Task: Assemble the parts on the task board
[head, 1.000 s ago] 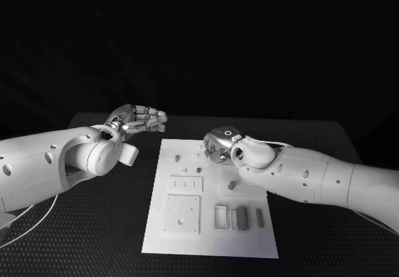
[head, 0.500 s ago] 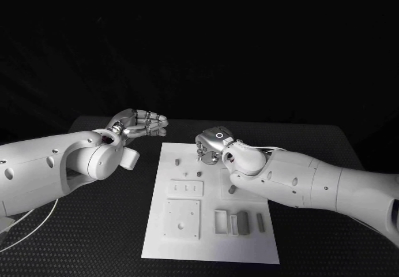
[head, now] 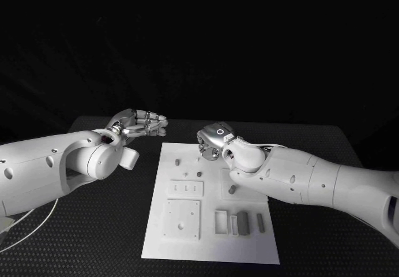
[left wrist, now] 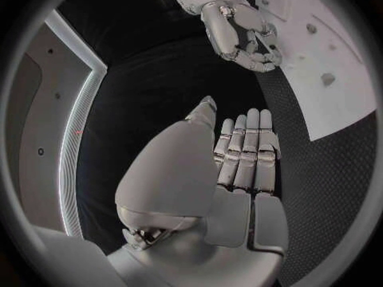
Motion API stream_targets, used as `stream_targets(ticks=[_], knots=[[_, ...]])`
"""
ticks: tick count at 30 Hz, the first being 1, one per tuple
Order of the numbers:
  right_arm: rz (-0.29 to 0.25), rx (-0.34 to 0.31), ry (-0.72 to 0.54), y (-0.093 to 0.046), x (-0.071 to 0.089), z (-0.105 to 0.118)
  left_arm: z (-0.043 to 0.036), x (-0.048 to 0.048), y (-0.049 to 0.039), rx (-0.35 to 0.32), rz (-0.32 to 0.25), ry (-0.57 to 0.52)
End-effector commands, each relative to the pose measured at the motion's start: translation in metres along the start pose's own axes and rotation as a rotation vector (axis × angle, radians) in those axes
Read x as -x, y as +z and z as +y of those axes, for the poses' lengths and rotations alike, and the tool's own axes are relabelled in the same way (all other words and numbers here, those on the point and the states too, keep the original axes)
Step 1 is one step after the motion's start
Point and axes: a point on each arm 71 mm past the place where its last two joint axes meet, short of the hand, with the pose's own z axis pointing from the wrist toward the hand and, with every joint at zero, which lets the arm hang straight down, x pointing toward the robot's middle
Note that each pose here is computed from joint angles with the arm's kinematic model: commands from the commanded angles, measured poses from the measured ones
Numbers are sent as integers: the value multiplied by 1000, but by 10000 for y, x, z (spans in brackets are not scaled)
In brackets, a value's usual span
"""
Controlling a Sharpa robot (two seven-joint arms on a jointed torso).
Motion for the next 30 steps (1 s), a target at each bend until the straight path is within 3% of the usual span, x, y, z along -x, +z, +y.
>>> stream_targets(ticks=[1, 30], knots=[[13, -6, -16, 11, -15, -23, -16, -16, 7, -2, 14, -14], [40, -5, -17, 74, -54, 37, -35, -47, 30, -13, 19, -10]])
